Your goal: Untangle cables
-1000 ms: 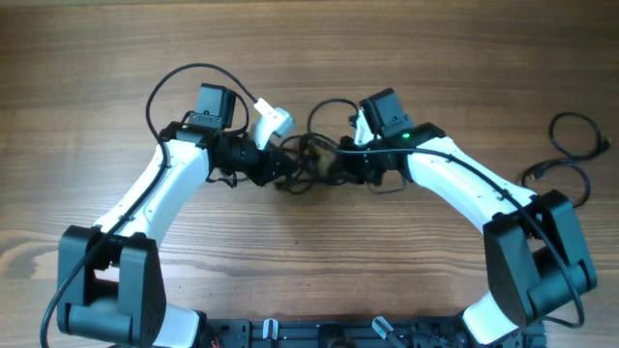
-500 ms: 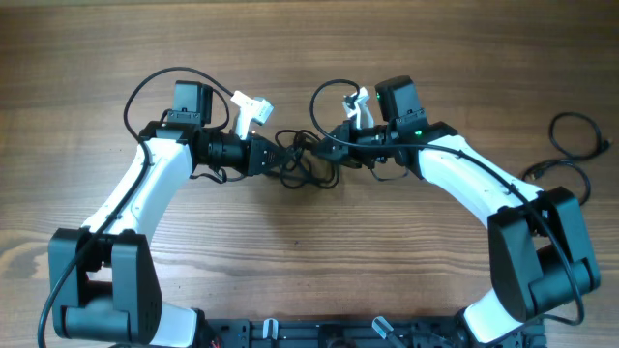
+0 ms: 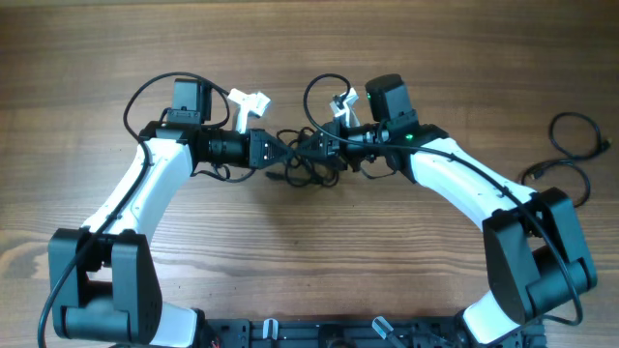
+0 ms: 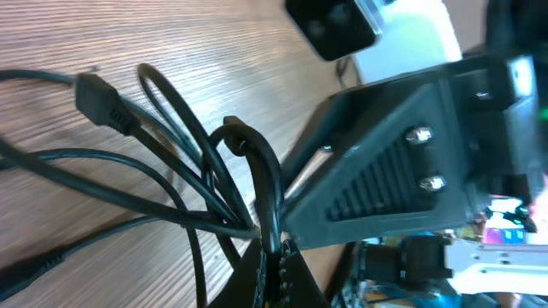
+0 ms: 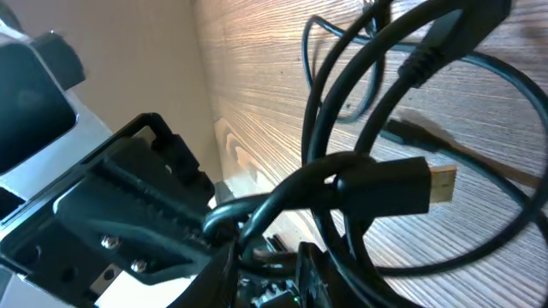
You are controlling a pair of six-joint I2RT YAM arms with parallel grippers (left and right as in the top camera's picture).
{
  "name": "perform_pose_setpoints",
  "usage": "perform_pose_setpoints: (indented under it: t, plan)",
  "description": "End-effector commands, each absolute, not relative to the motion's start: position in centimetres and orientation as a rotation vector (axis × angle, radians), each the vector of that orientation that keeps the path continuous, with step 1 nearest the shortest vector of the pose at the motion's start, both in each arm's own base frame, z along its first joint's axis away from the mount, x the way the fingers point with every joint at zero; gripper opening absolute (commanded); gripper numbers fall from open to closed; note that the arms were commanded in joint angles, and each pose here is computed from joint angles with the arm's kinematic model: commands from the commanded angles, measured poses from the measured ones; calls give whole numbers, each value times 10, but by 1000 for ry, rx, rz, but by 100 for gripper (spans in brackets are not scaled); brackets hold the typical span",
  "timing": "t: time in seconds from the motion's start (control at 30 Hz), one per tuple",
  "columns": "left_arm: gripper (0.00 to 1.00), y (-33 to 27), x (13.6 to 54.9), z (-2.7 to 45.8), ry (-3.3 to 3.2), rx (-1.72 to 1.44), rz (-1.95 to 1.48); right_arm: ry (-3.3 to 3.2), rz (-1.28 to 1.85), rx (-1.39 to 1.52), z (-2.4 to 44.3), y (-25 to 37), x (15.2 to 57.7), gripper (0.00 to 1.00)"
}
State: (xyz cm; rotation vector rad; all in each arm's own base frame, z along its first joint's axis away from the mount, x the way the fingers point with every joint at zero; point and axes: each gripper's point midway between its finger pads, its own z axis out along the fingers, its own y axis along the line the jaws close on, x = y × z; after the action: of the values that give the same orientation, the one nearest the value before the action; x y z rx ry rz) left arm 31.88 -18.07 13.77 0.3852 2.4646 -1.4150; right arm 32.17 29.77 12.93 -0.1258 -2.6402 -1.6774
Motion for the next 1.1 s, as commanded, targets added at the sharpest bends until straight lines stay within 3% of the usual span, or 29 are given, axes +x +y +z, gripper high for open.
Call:
perform_pose_setpoints:
  t: [0.0,0.4,0.47,0.67,0.9,1.07]
  plan:
    - [4,-191,315,165,2363,425,-1552,-2664,-1629,-228,120,297,329,25]
    - [4,-194,311,171,2334,435,-1606,-2785,-1573,-286,111,304,338,24]
    - [4,-194,311,171,2337,432,-1607,-2847,-1540,-324,106,300,345,4]
    - [4,-180,317,144,2480,372,-1402,-2877,-1582,-220,110,294,350,4]
    - [4,-181,310,146,2450,445,-1423,-3032,-1376,-344,83,236,370,4]
    - [4,-192,308,195,2149,537,-1726,-3107,-1164,-337,62,220,360,4]
